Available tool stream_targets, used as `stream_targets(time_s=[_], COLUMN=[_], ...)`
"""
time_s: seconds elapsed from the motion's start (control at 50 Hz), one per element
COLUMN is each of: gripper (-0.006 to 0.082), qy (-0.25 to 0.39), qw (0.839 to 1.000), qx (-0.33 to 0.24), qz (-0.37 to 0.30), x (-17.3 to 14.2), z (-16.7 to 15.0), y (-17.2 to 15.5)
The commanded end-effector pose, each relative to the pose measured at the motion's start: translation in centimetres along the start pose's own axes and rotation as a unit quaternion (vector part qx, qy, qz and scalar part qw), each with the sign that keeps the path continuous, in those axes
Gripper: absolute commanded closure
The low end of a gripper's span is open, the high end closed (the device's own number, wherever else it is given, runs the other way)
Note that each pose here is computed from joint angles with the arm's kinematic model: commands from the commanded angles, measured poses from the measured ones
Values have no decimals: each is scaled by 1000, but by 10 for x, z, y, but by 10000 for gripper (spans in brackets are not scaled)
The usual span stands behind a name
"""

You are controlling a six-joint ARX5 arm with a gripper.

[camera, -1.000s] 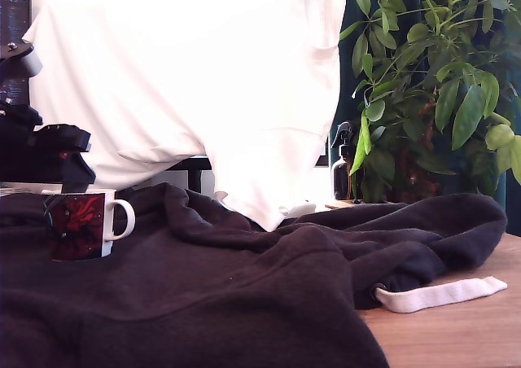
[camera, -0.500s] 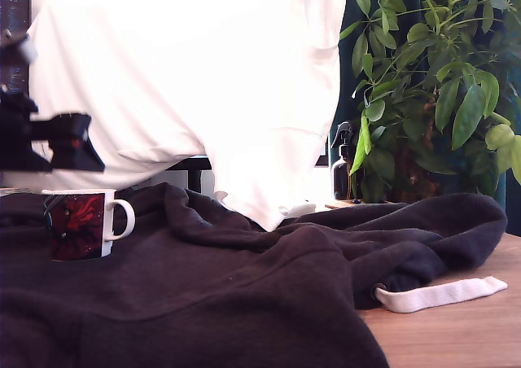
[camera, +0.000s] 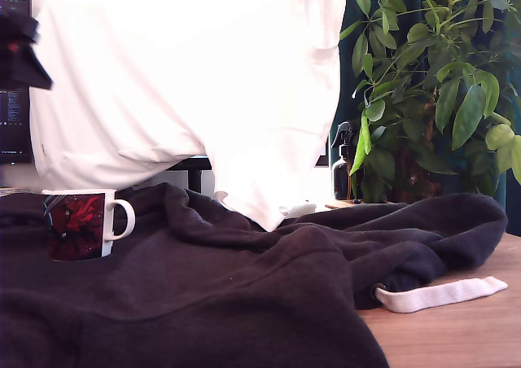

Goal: Pick the grey coffee capsule and place it inside the red coffee cup

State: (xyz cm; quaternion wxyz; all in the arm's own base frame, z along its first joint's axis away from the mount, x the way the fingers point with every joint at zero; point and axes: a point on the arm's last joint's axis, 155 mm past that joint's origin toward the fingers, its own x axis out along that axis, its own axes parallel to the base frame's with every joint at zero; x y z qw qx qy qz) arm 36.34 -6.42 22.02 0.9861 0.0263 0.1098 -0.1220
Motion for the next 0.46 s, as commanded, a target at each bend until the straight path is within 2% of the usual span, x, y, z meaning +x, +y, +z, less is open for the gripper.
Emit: stream_targets(time_s=[0.0, 0.24, 0.44], gripper=[786, 787, 786], qy=[-16, -36, -41], qw=[1000, 999, 999], qx=[0, -3, -11], qz=[4, 8, 8], x=[-10, -35, -43], z=[11, 26, 30], y=[2, 2, 0])
